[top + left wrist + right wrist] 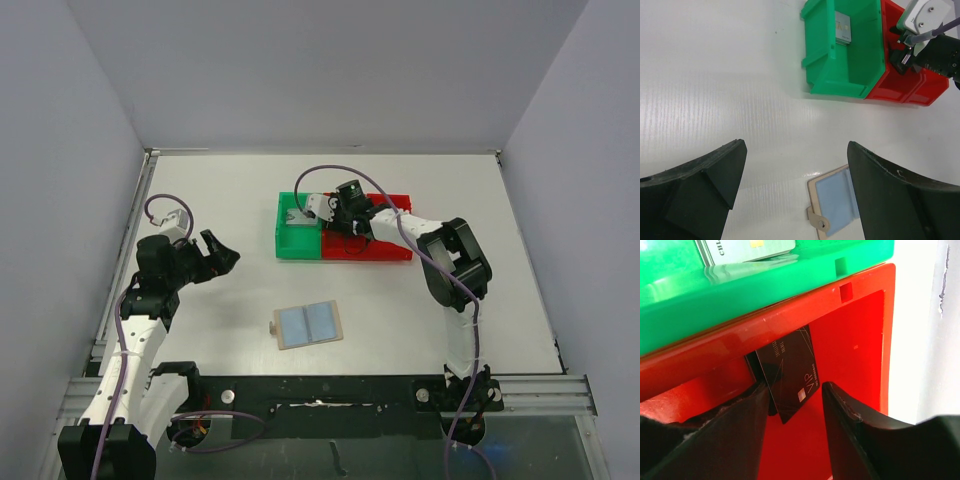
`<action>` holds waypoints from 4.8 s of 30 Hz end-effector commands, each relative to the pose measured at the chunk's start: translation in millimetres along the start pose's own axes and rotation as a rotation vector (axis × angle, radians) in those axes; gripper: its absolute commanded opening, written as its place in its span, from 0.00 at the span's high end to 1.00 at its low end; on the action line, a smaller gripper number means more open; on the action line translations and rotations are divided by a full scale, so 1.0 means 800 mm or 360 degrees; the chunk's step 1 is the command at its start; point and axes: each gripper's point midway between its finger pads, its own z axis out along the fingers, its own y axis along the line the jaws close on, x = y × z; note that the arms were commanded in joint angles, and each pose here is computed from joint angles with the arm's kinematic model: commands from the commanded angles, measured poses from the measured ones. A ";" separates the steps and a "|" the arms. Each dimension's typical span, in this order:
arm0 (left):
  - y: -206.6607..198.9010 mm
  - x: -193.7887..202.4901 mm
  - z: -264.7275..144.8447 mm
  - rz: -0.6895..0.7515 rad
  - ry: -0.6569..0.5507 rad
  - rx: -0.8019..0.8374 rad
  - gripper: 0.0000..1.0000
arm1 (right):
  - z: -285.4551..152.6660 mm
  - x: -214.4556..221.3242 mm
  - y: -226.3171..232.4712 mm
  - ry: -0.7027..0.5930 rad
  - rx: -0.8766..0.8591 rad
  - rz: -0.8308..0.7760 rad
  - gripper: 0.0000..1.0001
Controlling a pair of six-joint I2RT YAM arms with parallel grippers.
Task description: Take the credit cards out of the card holder
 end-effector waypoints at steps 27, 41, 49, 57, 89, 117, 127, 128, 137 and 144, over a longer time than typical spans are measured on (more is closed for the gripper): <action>-0.016 -0.014 0.004 0.0066 -0.0059 0.0098 0.19 | -0.204 -0.073 -0.154 -0.0681 0.0859 0.0767 0.06; -0.045 -0.005 0.004 -0.0004 -0.0012 0.0304 0.14 | -0.271 -0.019 -0.027 -0.0773 0.0493 0.2287 0.03; -0.154 0.025 -0.014 -0.0012 0.0161 0.0750 0.18 | -0.256 -0.039 0.099 -0.0764 -0.0203 0.2624 0.02; -0.199 0.158 0.001 0.0117 0.0521 0.0534 0.33 | -0.247 -0.058 0.170 -0.0553 -0.0286 0.2729 0.01; -0.062 0.238 0.014 0.0042 0.0751 -0.0284 0.48 | -0.207 -0.088 0.284 -0.0025 -0.0553 0.2625 0.45; -0.062 0.271 0.022 0.0077 0.0884 -0.0179 0.73 | -0.205 -0.133 0.300 -0.0073 -0.0878 0.2510 0.75; -0.066 0.264 0.022 0.0078 0.0859 -0.0167 0.76 | -0.218 -0.151 0.293 -0.0191 -0.0994 0.2470 0.70; -0.067 0.263 0.022 0.0077 0.0853 -0.0164 0.76 | -0.221 -0.162 0.294 -0.0228 -0.1072 0.2451 0.69; -0.047 0.222 0.005 -0.0052 0.0588 -0.0339 0.68 | -0.220 -0.212 0.307 -0.0256 -0.1336 0.2292 0.63; -0.061 0.198 -0.008 -0.0126 0.0463 -0.0210 0.60 | -0.235 -0.182 0.277 -0.0282 -0.1031 0.2357 0.55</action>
